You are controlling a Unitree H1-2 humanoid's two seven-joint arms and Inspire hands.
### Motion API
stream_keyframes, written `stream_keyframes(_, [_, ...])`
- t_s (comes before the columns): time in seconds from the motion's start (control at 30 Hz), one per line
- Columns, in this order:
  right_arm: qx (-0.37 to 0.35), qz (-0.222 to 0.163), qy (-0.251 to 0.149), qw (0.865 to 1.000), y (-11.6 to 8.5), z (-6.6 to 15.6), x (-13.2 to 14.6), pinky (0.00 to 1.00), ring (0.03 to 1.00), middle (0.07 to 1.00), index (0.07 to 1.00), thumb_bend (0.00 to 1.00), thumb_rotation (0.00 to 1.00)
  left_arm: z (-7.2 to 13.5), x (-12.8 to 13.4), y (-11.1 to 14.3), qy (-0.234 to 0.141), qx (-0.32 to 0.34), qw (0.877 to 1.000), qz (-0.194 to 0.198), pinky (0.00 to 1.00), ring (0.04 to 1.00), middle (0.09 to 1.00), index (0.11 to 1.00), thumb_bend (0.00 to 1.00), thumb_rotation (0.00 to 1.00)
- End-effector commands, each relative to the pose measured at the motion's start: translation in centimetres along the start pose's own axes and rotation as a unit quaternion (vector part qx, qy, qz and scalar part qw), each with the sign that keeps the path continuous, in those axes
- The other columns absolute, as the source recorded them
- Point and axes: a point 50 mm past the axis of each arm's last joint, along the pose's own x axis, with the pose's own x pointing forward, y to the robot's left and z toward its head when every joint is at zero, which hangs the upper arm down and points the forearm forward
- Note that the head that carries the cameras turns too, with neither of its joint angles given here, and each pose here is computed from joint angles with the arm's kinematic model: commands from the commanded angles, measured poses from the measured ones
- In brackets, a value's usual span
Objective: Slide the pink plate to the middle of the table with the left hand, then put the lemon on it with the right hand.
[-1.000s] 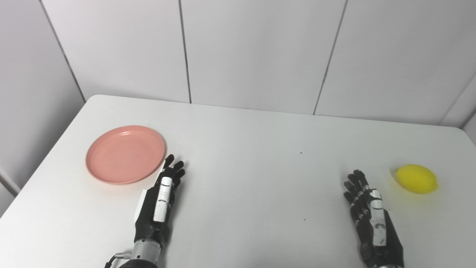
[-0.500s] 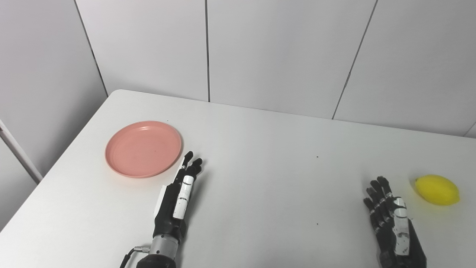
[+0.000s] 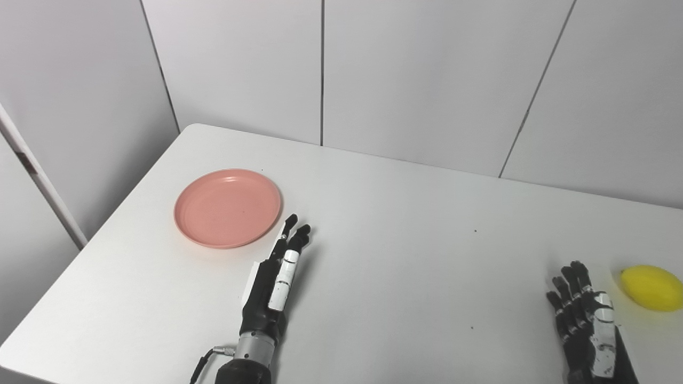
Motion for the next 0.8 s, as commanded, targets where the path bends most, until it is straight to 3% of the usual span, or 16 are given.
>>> stream_keyframes(0.0, [0.003,-0.006,0.010,1.000,-0.6,-1.5,-1.0,1.00,1.000,0.997,0.999,0.70,1.00,-2.0,-1.3,-1.3,0.051,-0.015,0.999,-0.005,0.98,0.931,0.915,0.949,0.64,0.91])
stream_keyframes(0.2, [0.007,0.002,0.008,1.000,-0.1,-1.3,-0.9,1.00,1.000,0.999,1.000,0.67,1.00,-1.9,-1.2,-0.9,0.045,-0.025,0.999,-0.008,0.99,0.938,0.920,0.949,0.67,0.90])
stream_keyframes(0.33, [0.006,0.001,0.007,1.000,0.0,-1.5,-0.9,1.00,1.000,0.997,0.999,0.66,1.00,-1.5,-1.0,-0.5,0.031,-0.041,0.999,-0.016,1.00,0.950,0.936,0.943,0.75,0.86])
stream_keyframes(0.5, [0.017,0.002,0.009,1.000,0.2,-1.7,-0.9,1.00,1.000,1.000,1.000,0.66,1.00,-0.3,-0.6,0.1,0.022,-0.051,0.998,-0.022,1.00,0.939,0.928,0.915,0.73,0.87])
stream_keyframes(0.77, [0.019,0.004,0.010,1.000,0.7,-1.8,-1.0,1.00,1.000,1.000,1.000,0.62,1.00,2.7,1.0,1.0,-0.017,-0.031,0.998,-0.051,0.91,0.902,0.912,0.860,0.85,0.88])
